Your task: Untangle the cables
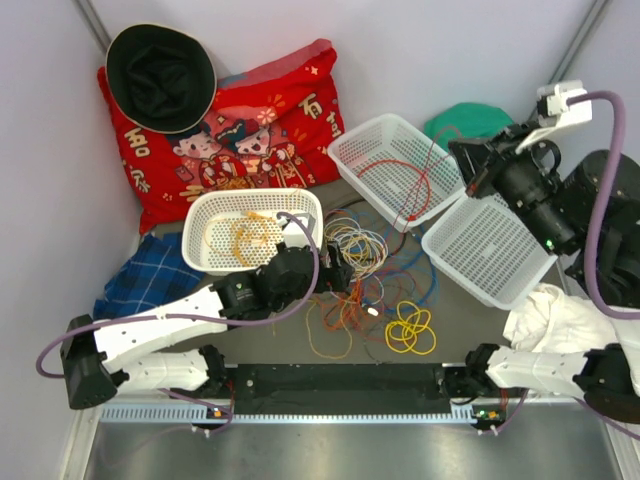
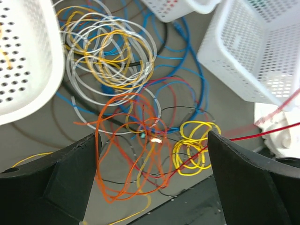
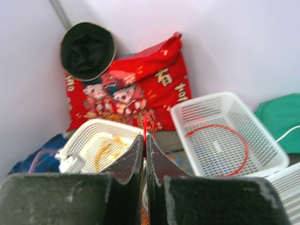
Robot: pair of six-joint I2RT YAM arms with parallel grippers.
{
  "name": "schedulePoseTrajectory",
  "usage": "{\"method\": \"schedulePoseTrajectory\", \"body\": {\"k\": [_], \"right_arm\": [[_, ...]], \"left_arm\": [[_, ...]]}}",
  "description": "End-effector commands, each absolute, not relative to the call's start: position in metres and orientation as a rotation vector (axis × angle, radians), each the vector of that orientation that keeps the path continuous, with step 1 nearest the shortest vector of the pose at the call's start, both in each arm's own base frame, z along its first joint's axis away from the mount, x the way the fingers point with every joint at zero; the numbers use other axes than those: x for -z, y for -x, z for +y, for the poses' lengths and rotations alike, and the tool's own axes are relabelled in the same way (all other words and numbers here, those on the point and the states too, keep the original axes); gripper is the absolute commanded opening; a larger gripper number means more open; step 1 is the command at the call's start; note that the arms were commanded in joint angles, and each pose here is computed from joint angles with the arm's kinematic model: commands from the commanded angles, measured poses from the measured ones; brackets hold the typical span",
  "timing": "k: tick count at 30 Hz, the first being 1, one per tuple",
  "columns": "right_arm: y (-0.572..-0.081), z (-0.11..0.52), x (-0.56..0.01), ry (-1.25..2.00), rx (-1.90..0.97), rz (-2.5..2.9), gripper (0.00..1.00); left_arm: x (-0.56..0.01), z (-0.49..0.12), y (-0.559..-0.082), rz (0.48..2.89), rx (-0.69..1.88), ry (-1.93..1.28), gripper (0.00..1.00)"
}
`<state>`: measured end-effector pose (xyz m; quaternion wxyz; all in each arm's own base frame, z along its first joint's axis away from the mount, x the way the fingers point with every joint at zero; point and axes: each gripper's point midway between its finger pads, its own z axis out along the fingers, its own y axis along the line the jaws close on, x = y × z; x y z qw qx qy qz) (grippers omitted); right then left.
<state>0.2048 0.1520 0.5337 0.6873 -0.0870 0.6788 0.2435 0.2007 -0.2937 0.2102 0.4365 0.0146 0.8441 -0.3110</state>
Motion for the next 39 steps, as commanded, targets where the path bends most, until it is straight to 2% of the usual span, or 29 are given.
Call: {"method": "schedulePoseTrajectory", "body": {"k": [1, 5, 13, 19, 22, 23, 24, 30, 34, 39], "right_arm": [[-0.222, 0.131, -0.587, 0.082, -0.427, 1.387, 0.0], [-0.227, 0.117, -0.628, -0.011, -0.398, 1.291, 0.0], [-0.222, 0.102, -0.675, -0.121, -0.442, 1.128, 0.0], [-0.23, 0.114, -0.657, -0.091, -0.428, 1.19, 0.0], [-0.228, 0.113, -0.651, -0.102, -0.448, 1.201, 0.0], [-0.23, 0.116, -0.645, -0.096, -0.448, 1.215, 0.0], [-0.229, 0.115, -0.643, -0.099, -0.445, 1.22, 0.0], [-0.233, 0.122, -0.626, -0.082, -0.441, 1.268, 0.0], [-0.233, 0.128, -0.617, -0.057, -0.459, 1.294, 0.0], [-0.231, 0.133, -0.608, -0.045, -0.484, 1.319, 0.0]], "left_arm": [[-0.196, -0.274, -0.207, 2.151, 0.65, 0.04, 0.99], [-0.185, -0.265, -0.207, 2.181, 0.594, 0.072, 0.99], [-0.163, -0.248, -0.209, 2.245, 0.537, 0.108, 0.99], [-0.177, -0.247, -0.213, 2.175, 0.602, 0.122, 0.99], [-0.206, -0.257, -0.215, 2.037, 0.757, 0.11, 0.99], [-0.237, -0.265, -0.216, 1.925, 0.887, 0.115, 0.99], [-0.237, -0.266, -0.213, 1.892, 0.909, 0.071, 0.99], [-0.316, -0.292, -0.184, 1.498, 1.233, -0.169, 0.99], [-0.331, -0.311, -0.167, 1.4, 1.326, -0.317, 0.99], [-0.32, -0.344, -0.156, 1.402, 1.381, -0.429, 0.99]]}}
